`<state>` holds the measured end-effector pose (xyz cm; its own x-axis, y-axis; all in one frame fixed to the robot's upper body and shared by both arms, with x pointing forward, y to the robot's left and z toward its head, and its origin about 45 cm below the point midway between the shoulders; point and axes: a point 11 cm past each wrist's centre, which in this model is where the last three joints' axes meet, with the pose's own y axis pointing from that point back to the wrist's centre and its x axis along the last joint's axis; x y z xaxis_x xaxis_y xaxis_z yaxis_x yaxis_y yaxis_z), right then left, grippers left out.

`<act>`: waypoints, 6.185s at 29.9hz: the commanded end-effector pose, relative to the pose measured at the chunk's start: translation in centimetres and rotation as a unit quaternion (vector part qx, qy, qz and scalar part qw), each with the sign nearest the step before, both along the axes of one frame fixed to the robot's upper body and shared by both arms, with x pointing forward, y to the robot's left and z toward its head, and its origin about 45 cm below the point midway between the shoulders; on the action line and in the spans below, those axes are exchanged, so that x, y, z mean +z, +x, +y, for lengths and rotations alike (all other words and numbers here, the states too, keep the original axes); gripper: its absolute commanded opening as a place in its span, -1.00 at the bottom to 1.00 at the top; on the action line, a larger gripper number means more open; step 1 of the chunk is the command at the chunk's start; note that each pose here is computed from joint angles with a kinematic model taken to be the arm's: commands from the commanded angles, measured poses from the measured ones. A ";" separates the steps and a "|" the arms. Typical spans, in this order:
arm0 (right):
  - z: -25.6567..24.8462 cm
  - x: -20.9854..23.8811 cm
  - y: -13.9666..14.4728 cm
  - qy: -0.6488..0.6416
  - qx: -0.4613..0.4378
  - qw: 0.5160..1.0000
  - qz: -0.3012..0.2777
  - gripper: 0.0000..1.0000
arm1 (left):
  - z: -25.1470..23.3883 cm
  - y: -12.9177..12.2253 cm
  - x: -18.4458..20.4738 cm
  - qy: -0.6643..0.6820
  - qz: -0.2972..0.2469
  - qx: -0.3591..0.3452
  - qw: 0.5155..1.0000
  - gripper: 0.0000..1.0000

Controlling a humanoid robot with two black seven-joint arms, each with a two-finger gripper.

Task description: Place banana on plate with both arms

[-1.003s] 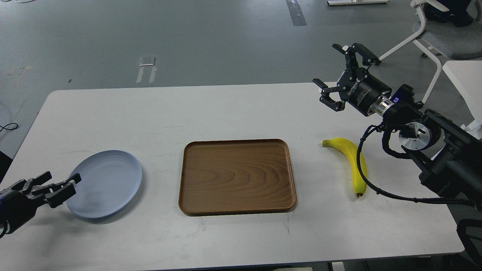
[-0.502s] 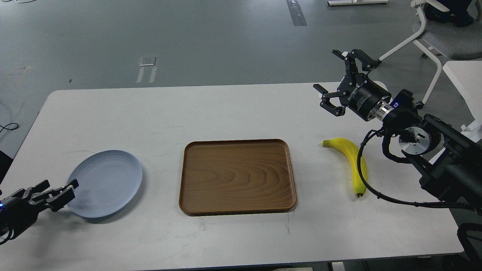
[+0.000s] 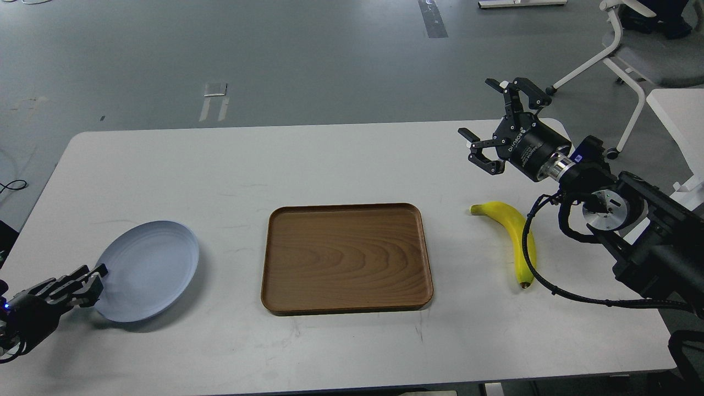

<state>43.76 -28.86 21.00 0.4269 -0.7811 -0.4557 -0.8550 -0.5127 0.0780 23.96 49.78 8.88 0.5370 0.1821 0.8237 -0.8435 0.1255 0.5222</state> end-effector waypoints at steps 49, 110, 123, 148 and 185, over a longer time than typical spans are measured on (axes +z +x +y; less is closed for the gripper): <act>-3.5 1.3 0.2 -0.023 -0.032 0.999 -0.009 1.00 | -30.3 13.3 2.2 -0.075 -0.066 -0.352 0.931 -1.00; -8.3 -9.4 -10.8 -0.728 0.320 0.582 -0.169 0.69 | -23.7 26.6 18.1 -0.541 -0.116 0.183 0.813 0.96; -6.1 -10.1 -9.8 -0.735 0.270 0.589 -0.199 -1.00 | -23.5 25.6 15.6 -0.534 -0.118 0.195 0.814 0.96; 14.8 -5.4 -3.8 -0.623 0.403 0.479 -0.470 -1.00 | -23.2 24.9 14.4 -0.525 -0.111 0.198 0.821 0.96; 15.9 1.5 1.6 -0.437 0.136 0.831 -0.317 0.99 | -22.8 25.9 17.5 -0.590 -0.118 0.187 0.776 0.96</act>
<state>43.38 -11.16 20.19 0.5655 -0.2477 0.7867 -0.6017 -0.7763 0.1881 49.70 27.31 25.65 0.0992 0.9921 0.0774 -0.9930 0.0937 0.0722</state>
